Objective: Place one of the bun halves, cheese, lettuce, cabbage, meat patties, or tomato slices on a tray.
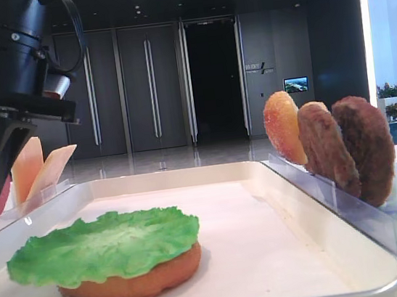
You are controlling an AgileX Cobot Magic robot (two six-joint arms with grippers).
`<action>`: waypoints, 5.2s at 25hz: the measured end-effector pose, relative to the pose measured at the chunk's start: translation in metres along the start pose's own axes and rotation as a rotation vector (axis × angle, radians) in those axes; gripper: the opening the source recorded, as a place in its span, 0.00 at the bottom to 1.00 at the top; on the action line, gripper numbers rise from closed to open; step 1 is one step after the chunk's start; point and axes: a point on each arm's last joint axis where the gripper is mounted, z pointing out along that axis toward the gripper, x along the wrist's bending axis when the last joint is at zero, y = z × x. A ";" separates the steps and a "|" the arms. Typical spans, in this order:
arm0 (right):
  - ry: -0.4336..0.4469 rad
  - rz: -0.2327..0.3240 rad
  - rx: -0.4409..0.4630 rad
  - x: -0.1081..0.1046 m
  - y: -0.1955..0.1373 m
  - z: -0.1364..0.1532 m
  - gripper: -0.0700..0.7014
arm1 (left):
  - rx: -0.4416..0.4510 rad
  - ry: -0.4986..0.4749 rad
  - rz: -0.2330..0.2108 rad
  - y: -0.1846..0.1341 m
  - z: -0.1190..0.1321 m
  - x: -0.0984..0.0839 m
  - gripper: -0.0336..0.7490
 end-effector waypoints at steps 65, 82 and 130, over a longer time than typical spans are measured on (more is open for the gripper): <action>0.000 0.000 0.000 0.000 0.000 0.000 0.63 | -0.168 -0.887 0.051 -0.109 0.008 -0.017 0.11; 0.000 0.000 0.000 0.000 0.000 0.000 0.63 | -0.192 -0.865 0.124 -0.105 0.017 -0.020 0.11; -0.002 -0.001 0.000 0.000 0.000 0.000 0.63 | -0.191 -0.225 0.027 -0.051 -0.075 0.131 0.51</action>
